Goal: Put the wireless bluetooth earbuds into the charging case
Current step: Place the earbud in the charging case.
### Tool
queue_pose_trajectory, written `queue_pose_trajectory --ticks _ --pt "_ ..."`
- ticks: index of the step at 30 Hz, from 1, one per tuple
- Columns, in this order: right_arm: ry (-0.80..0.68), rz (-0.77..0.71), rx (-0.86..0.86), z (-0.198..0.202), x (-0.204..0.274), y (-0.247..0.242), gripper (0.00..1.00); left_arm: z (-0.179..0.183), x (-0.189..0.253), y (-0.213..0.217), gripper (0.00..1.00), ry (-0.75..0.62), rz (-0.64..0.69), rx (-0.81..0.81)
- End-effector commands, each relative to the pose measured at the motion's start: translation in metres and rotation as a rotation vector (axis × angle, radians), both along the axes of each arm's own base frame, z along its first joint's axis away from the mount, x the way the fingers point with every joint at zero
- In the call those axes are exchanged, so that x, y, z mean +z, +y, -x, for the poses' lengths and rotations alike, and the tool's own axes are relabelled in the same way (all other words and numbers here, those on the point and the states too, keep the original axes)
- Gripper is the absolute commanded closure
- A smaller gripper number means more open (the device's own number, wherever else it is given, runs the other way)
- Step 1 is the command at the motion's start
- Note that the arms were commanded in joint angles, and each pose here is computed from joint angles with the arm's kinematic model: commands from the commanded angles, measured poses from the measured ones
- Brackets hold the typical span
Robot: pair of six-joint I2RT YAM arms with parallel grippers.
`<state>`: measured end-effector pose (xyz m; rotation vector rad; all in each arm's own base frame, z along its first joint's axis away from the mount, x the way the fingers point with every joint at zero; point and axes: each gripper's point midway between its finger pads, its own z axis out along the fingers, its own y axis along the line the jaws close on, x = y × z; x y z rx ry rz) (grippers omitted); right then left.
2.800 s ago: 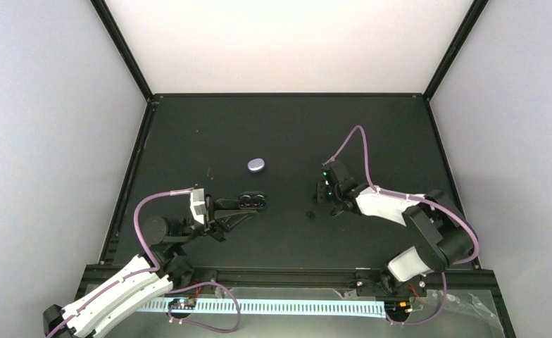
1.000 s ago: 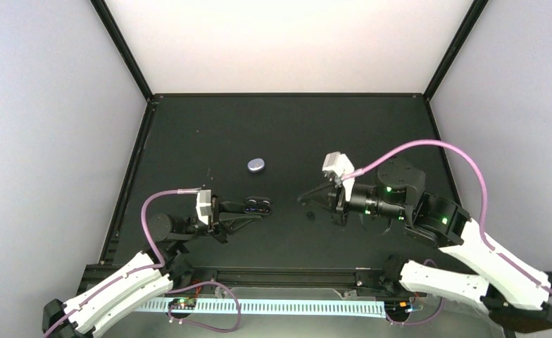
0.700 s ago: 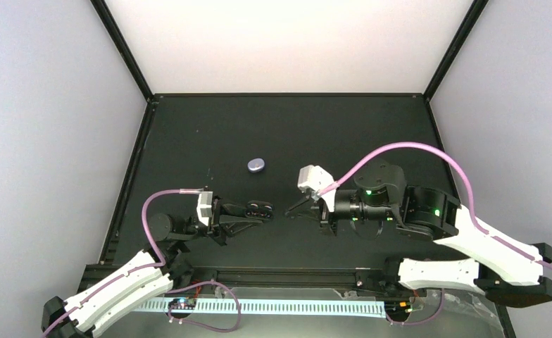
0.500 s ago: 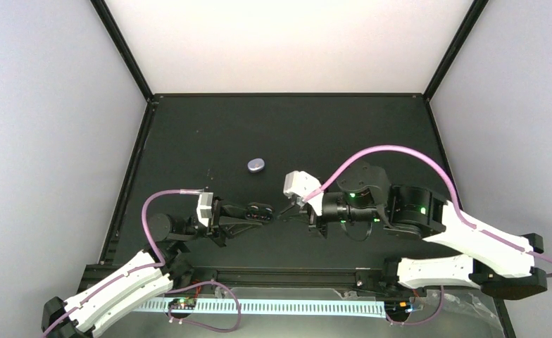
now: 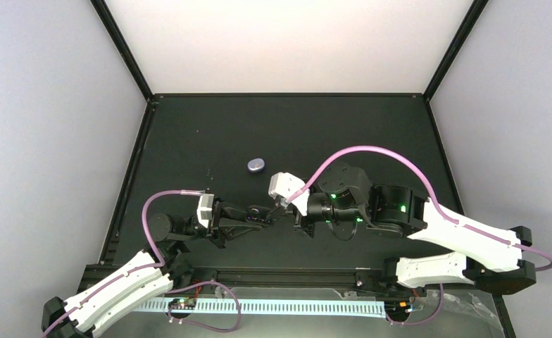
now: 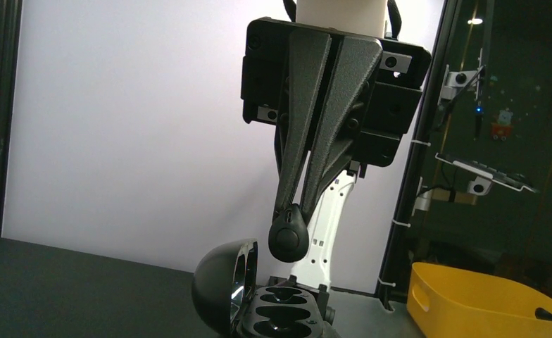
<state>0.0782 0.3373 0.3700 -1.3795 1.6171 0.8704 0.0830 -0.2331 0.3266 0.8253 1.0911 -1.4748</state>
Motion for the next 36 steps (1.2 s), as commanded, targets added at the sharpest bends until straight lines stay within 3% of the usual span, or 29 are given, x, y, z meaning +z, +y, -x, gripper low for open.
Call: queue_pose_trajectory --ticks 1,36 --pt "-0.028 -0.043 0.002 0.000 0.014 0.006 0.99 0.013 0.025 0.006 0.98 -0.059 0.052 -0.032" --pt "-0.029 0.020 0.001 0.000 -0.013 0.017 0.99 0.014 0.034 0.010 0.98 -0.060 0.087 -0.026"
